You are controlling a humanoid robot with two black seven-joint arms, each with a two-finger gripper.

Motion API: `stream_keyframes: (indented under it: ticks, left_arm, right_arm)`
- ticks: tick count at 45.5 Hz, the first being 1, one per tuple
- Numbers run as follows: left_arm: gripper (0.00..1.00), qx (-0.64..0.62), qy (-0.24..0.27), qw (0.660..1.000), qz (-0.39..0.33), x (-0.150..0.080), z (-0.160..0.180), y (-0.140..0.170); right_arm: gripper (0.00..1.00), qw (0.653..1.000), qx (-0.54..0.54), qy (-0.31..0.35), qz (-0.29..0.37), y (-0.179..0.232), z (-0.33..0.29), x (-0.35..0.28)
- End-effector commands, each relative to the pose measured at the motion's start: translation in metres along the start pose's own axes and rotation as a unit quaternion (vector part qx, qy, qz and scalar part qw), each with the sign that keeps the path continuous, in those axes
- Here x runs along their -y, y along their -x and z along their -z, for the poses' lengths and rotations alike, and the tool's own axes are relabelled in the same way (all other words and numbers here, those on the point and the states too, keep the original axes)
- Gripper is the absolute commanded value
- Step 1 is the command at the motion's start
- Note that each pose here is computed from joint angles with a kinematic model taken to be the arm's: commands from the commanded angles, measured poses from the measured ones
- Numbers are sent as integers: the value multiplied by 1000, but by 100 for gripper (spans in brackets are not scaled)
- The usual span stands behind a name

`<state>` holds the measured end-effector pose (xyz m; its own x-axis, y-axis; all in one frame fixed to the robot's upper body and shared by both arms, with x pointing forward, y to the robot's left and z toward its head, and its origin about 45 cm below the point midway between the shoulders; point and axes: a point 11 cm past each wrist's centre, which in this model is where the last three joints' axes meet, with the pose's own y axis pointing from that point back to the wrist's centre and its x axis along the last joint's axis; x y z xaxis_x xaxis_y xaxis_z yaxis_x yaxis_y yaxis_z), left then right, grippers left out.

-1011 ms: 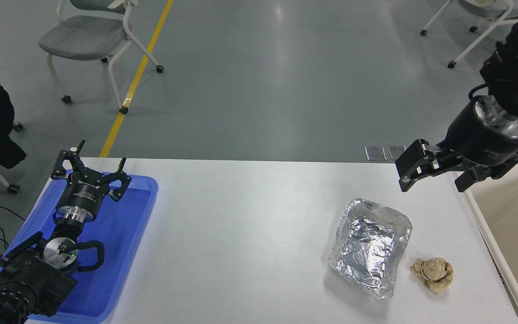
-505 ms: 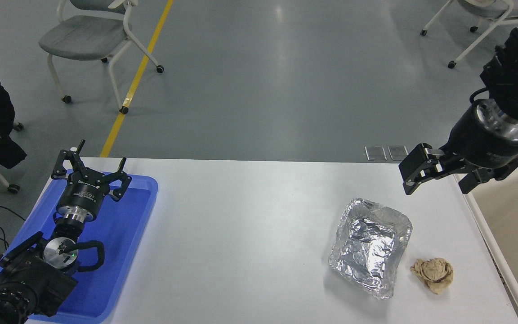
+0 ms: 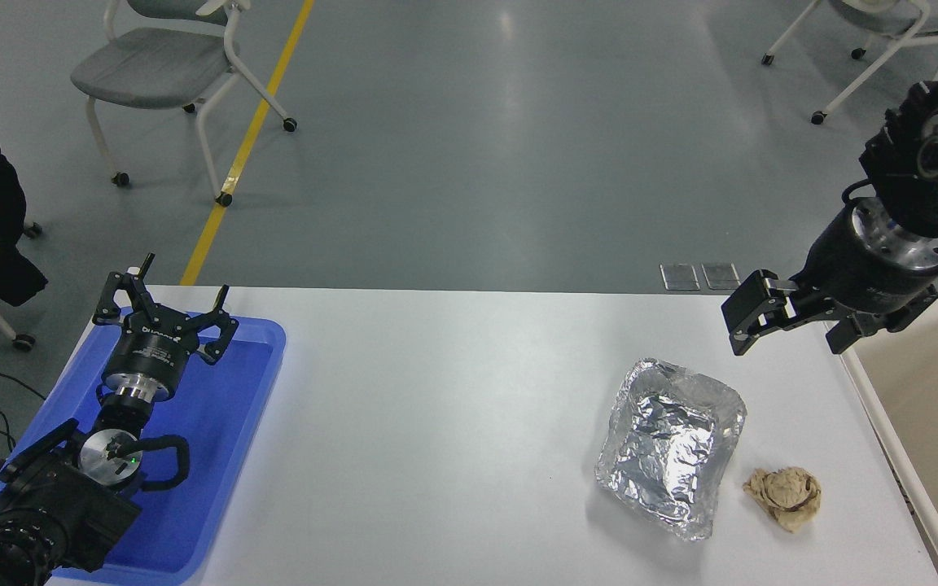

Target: Pick up foil plate and place in dustbin

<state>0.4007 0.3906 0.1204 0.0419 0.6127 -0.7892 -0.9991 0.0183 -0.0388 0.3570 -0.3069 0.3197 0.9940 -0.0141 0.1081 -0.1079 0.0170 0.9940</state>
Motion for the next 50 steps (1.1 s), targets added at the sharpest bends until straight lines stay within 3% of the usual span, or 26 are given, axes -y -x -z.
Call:
stream_keyframes:
  ticks: [1,50]
  left_arm:
    - [100,0,0,1000,0,0,0,0]
    - [100,0,1,1000,1,1,0,1]
  right_arm:
    - [100,1000,12,-10,15,2,-23,51]
    - [100,996,55,-60,32,43,-5,228]
